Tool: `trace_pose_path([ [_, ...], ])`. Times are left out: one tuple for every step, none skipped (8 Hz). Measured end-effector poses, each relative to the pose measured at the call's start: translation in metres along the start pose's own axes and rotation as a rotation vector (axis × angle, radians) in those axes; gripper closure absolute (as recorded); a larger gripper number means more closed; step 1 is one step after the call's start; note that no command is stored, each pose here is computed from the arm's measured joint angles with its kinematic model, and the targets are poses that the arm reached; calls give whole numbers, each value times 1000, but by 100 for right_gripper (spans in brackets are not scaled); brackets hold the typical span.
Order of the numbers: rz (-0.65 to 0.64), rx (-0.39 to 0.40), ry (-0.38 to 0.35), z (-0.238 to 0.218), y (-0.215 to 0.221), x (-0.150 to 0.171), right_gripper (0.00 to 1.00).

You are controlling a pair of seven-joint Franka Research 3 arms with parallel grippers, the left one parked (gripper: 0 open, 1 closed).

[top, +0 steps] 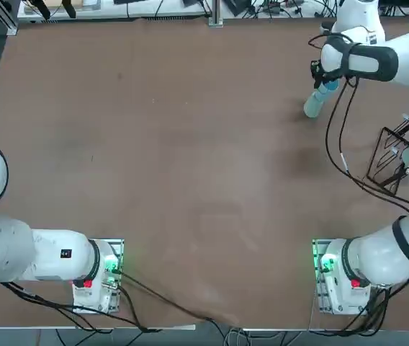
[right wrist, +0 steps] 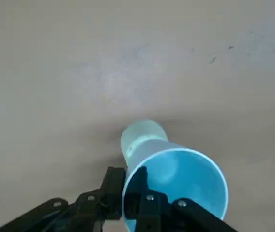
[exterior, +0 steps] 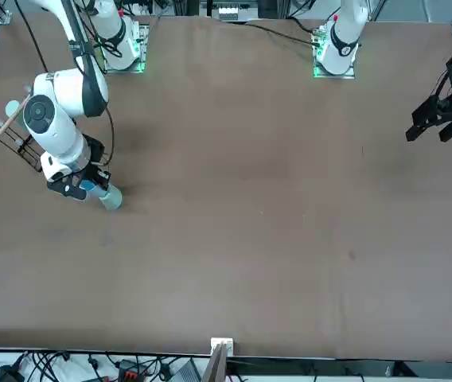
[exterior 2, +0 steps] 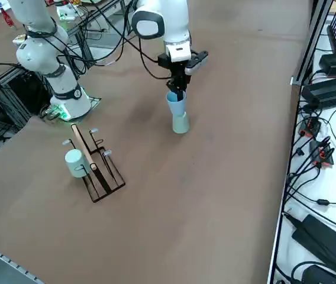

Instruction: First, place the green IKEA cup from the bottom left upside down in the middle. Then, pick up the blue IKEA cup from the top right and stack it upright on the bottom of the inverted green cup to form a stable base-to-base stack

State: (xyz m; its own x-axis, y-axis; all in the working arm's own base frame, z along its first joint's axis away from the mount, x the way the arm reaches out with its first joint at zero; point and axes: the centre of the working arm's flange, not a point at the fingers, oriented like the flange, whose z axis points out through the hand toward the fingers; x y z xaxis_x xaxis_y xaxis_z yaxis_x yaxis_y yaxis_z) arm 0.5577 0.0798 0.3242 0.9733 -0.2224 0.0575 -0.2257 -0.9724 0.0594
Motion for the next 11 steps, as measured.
trace_pose_path([
  [0,0,-1,2,-1,0,97],
  [0,0,0,3,-1,0,97],
  [0,0,0,3,-1,0,97],
  [-1,0,-1,4,-1,0,97],
  [-1,-1,-4,5,-1,0,97],
  [-1,-2,-6,7,-1,0,97],
  [-2,-3,-5,9,-2,0,97],
  [-3,-4,-3,9,-2,0,96],
  [-6,-7,-2,9,-2,0,95],
  [-9,-10,-3,10,-2,0,82],
  [-14,-14,-3,12,-2,0,63],
])
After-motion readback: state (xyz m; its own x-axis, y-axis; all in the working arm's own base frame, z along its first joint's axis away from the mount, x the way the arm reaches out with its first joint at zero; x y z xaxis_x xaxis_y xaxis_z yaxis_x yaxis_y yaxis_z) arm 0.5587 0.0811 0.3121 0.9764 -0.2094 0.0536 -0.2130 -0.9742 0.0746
